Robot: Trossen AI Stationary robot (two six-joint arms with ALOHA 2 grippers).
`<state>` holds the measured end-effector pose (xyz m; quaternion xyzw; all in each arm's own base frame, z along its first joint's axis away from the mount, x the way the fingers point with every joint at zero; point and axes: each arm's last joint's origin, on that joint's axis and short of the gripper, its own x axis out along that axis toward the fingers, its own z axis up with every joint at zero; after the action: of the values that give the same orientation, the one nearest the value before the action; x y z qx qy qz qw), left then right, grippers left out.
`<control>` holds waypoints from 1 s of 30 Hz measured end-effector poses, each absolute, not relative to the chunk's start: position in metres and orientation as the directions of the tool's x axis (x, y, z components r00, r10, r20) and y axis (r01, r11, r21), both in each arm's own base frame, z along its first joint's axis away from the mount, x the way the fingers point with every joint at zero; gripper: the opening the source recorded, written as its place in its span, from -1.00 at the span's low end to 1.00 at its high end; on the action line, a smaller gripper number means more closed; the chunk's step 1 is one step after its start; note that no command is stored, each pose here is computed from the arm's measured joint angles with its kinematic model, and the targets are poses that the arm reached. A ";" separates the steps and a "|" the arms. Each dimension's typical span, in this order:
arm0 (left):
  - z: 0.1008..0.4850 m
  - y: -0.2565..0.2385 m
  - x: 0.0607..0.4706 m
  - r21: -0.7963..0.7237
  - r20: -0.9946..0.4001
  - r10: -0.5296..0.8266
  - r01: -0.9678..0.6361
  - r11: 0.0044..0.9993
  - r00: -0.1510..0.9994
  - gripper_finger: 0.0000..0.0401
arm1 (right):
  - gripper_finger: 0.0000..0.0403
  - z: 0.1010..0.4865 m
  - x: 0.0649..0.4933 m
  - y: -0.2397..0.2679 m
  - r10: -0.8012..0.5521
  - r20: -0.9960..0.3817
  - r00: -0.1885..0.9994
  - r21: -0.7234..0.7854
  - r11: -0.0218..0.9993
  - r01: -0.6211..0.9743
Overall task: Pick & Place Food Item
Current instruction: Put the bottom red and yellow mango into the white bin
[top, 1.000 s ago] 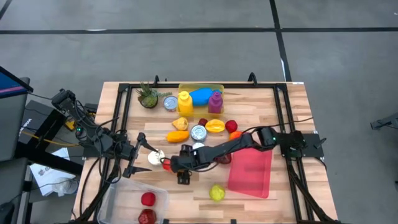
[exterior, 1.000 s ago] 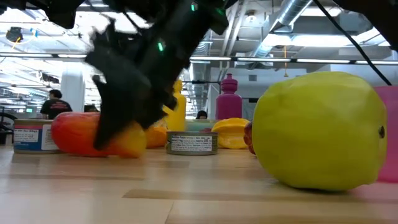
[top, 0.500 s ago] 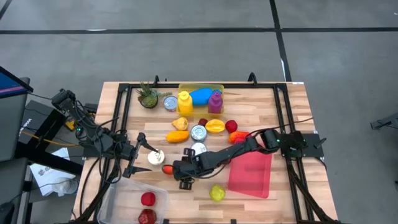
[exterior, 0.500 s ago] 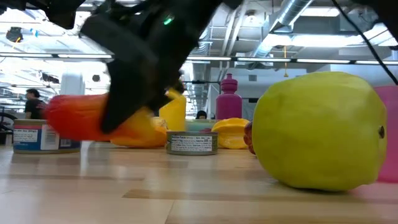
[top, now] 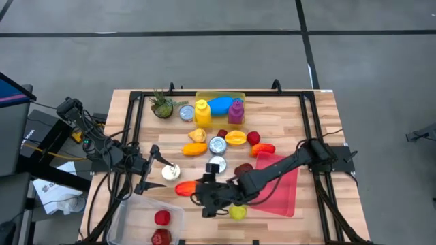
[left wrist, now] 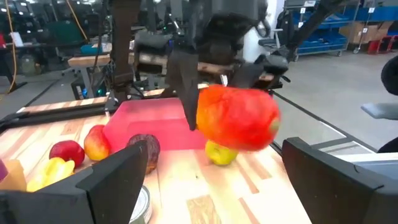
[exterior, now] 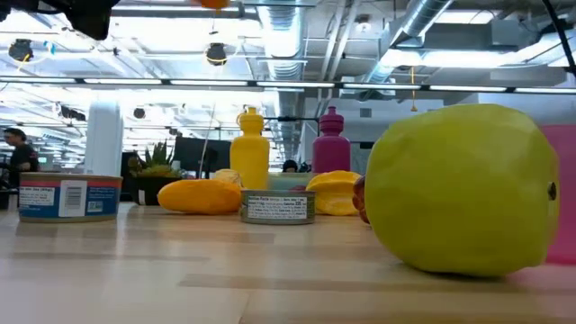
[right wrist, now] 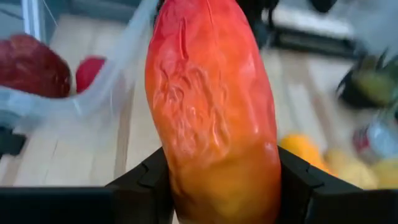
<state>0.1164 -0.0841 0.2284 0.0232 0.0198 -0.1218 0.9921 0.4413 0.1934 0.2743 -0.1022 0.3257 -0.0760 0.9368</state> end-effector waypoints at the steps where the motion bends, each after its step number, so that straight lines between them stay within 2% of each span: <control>1: 0.230 -0.084 0.117 0.036 -0.034 -0.241 0.242 0.969 0.970 0.79 | -0.14 0.278 0.443 0.194 -0.200 -0.568 0.799 -0.248 0.967 0.066; 9: 0.242 -0.089 0.118 0.054 0.098 -0.349 0.345 0.937 0.932 0.79 | -0.14 0.294 0.466 0.174 -0.201 -0.401 0.894 -0.207 0.970 0.125; 13: 0.244 -0.093 0.122 0.099 0.133 -0.333 0.322 0.942 0.934 0.78 | -0.14 0.303 0.474 0.164 -0.190 -0.322 0.928 -0.172 0.975 0.140; 23: 0.244 -0.103 0.143 0.160 0.238 -0.225 0.190 0.969 0.945 0.66 | -0.14 0.298 0.492 0.147 -0.116 -0.267 0.957 -0.105 0.990 0.091; 27: 0.242 -0.103 0.148 0.163 0.245 -0.208 0.171 0.972 0.947 0.49 | -0.14 0.289 0.494 0.146 -0.114 -0.296 0.948 -0.126 0.989 0.079; 30: 0.241 -0.104 0.148 0.171 0.234 -0.214 0.176 0.969 0.949 0.21 | -0.14 0.287 0.493 0.148 -0.106 -0.312 0.944 -0.152 0.986 0.061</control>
<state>0.1482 -0.1040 0.2408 0.0741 -0.1262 -0.0991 0.9843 0.4934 0.1484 0.2869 -0.0704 0.1616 -0.0424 0.9834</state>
